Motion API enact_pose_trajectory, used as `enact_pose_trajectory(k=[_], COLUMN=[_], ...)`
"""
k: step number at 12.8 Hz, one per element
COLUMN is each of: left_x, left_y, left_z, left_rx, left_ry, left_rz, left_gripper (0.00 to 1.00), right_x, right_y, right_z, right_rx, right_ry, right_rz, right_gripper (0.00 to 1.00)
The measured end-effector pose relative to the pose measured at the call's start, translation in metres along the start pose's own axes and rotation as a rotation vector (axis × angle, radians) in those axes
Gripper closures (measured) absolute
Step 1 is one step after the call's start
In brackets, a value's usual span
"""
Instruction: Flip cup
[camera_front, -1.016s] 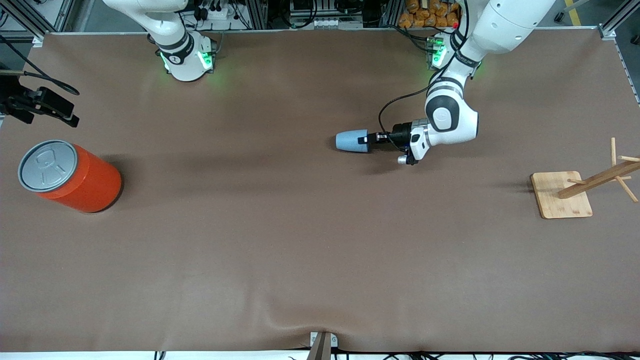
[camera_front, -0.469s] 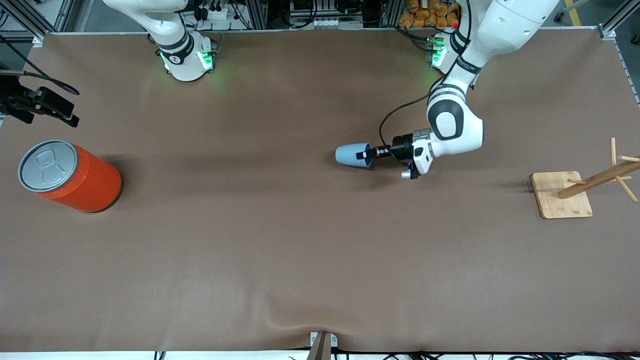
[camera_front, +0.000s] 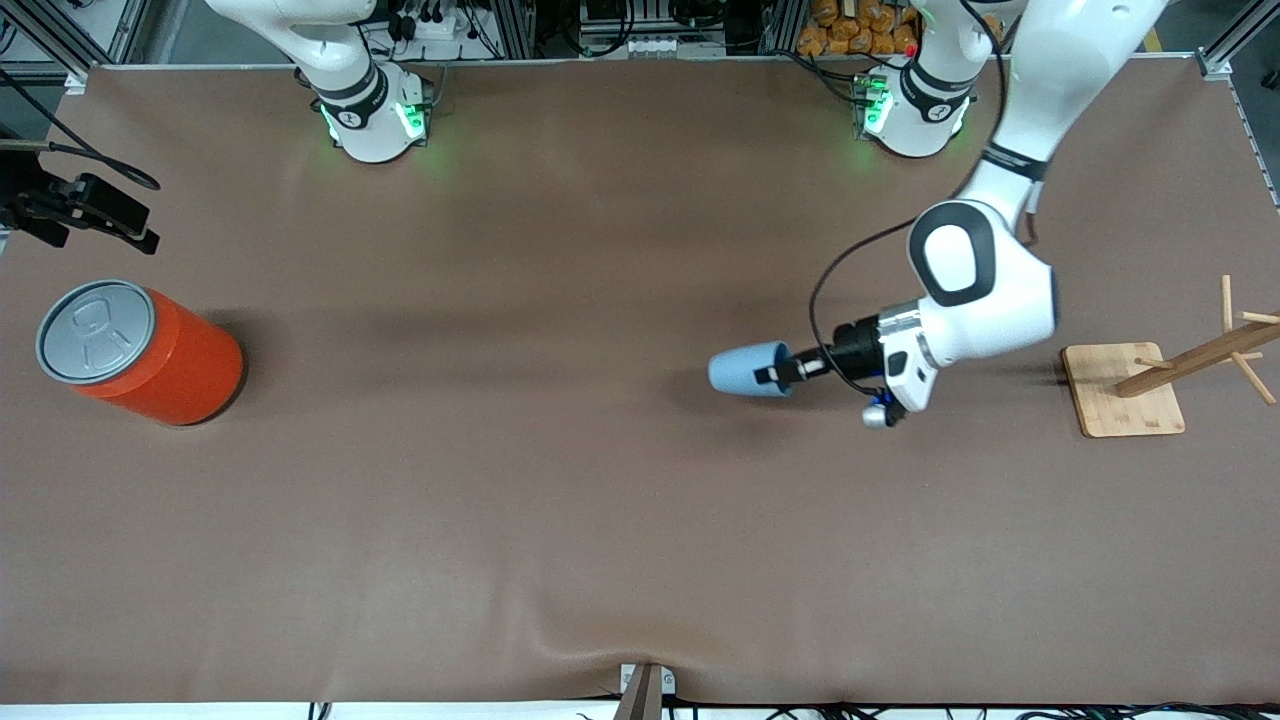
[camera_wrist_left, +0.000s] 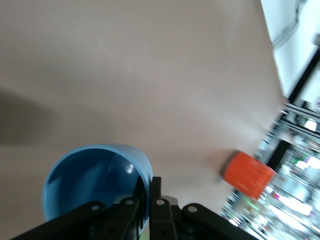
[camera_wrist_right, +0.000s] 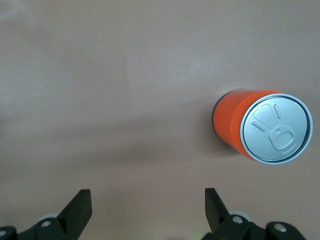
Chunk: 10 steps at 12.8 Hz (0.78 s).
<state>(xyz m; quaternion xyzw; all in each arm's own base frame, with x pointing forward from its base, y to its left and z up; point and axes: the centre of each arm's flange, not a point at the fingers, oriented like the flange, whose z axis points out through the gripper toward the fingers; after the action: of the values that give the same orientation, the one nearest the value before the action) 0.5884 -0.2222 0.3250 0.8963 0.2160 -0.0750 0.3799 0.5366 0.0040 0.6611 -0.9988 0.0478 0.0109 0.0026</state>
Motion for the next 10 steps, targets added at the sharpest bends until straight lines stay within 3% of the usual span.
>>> enact_pose_trajectory(k=[4, 7, 10], left_x=[0.04, 0.061, 0.068], left_y=[-0.005, -0.03, -0.044], left_z=[-0.054, -0.083, -0.086], left_rx=[0.301, 0.502, 0.646], left_ry=[0.165, 0.211, 0.238], left_rz=[0.142, 0.257, 0.326], left_gripper=[0.94, 0.94, 0.94], right_x=[0.0, 0.0, 0.0], right_y=[0.0, 0.0, 0.0], right_z=[0.0, 0.0, 0.0], right_rx=[0.0, 0.0, 0.0], right_ry=[0.0, 0.0, 0.0], right_rz=[0.0, 0.0, 0.0], right_gripper=[0.0, 0.0, 0.0])
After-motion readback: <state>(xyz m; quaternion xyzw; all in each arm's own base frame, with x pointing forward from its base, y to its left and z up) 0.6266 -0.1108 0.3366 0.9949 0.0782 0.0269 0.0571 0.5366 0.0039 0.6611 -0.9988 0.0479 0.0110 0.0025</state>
